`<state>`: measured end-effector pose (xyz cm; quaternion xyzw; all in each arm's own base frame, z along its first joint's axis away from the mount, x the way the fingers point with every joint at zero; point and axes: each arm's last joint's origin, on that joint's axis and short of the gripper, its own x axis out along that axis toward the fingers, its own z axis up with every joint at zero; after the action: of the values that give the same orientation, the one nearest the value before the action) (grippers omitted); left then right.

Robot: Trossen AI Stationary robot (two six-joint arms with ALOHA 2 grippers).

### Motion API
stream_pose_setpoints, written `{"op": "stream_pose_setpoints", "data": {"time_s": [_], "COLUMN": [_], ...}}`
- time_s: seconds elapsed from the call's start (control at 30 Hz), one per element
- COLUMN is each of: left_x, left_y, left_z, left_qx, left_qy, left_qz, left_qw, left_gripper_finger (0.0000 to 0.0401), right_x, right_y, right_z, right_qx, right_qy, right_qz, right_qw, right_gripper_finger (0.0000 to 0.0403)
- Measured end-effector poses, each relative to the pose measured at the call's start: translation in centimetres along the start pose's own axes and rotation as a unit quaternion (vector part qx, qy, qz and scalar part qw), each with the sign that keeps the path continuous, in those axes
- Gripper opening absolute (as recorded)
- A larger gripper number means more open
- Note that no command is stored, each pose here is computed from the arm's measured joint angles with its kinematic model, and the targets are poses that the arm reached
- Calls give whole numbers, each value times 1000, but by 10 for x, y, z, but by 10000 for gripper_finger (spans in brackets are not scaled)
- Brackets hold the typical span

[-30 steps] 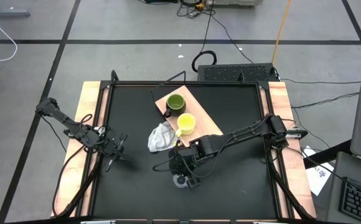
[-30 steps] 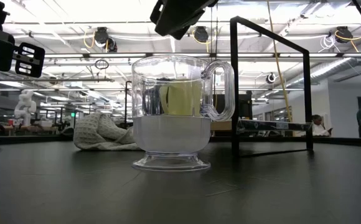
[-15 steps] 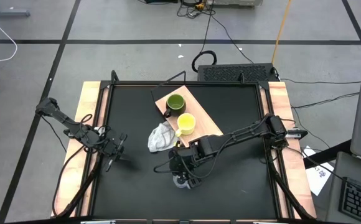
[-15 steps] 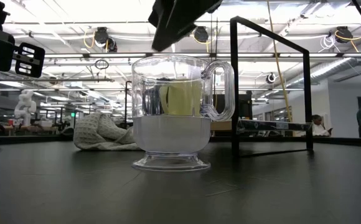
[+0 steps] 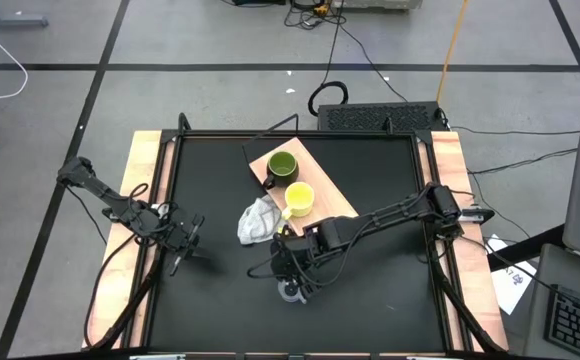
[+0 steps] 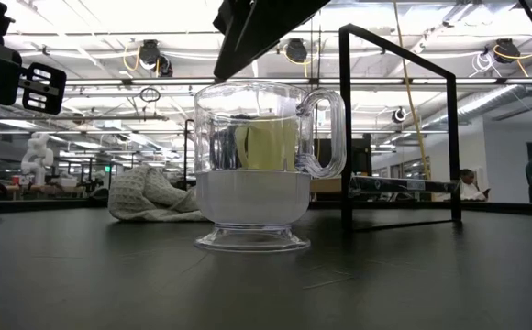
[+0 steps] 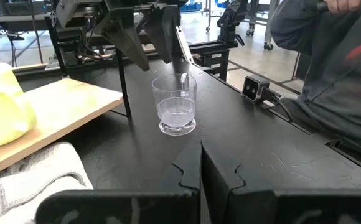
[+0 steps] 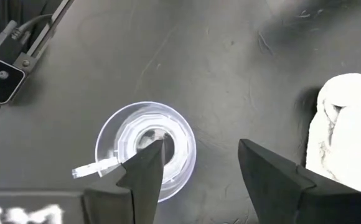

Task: Stack small to large cups/mugs on shelf
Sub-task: Put the transparent mug on the shelf

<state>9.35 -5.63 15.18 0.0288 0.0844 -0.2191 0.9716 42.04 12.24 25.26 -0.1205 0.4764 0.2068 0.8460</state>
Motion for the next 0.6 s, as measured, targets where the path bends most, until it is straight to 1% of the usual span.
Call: {"op": "stream_pose_setpoints", "data": {"time_s": [0.2,0.47,0.53,0.6], "left_x": [0,0,0,0], "left_y": [0,0,0,0], "left_z": [0,0,0,0], "left_qx": [1,0,0,0], "left_qy": [0,0,0,0], "left_qz": [0,0,0,0], "left_qw": [1000,1000,1000,1000], "left_gripper_finger": [8,8,8,8], "right_x": [3,22,24,26], "right_y": [2,3,3,4], "right_z": [-2,-17,-19,-21], "right_qx": [-6,-2,-14,-39], "right_qy": [1,10,10,13], "right_qz": [4,5,6,7], "right_qw": [1000,1000,1000,999], "right_gripper_finger": [197,196,196,196]}}
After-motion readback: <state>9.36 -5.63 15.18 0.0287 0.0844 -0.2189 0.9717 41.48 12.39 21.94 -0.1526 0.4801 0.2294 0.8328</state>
